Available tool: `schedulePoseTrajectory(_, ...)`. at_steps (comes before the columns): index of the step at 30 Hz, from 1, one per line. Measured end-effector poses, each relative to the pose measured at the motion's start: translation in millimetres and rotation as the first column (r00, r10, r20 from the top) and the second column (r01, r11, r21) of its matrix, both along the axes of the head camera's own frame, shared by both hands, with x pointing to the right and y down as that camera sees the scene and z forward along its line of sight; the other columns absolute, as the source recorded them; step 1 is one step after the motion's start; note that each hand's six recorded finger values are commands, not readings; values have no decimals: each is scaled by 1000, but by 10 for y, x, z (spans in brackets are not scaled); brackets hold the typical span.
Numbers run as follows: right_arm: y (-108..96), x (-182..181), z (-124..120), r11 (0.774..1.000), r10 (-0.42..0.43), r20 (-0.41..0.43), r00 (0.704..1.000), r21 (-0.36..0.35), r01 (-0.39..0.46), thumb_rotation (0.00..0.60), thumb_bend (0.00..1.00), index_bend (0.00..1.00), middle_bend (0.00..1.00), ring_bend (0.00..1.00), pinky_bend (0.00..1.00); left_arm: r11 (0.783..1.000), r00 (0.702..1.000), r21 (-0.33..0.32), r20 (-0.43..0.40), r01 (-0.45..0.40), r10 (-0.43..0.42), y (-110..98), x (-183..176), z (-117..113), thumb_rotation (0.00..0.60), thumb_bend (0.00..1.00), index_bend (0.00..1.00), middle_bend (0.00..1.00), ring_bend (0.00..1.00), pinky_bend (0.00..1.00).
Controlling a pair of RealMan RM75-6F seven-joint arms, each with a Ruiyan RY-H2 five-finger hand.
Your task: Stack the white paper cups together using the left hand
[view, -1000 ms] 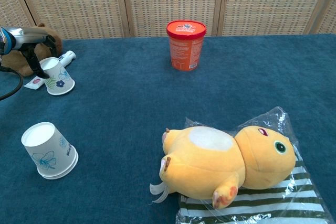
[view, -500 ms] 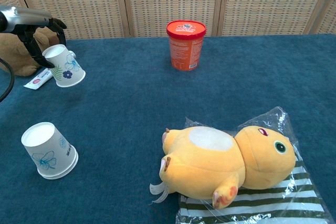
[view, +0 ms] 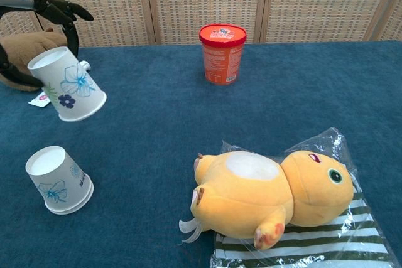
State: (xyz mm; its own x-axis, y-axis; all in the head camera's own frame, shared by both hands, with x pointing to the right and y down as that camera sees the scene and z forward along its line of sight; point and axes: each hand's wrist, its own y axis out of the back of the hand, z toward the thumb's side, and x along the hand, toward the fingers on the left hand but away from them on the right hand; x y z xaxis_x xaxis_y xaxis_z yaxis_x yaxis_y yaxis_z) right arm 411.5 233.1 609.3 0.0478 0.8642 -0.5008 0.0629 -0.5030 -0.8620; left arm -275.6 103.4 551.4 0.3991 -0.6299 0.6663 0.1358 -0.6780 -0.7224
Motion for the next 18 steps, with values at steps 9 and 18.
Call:
schedulePoseTrajectory(9,-3,-2,-25,1000,3,3,1000,9,-3,600,0,0,0,0,0,998,998,-58,36,-40,42,330,-260,-86,600,242,405,0,0,0)
schedulePoseTrajectory(18,-5,-3,-26,1000,3,3,1000,9,-4,600,0,0,0,0,0,994,997,-94,52,-49,54,384,-346,-6,600,242,405,0,0,0)
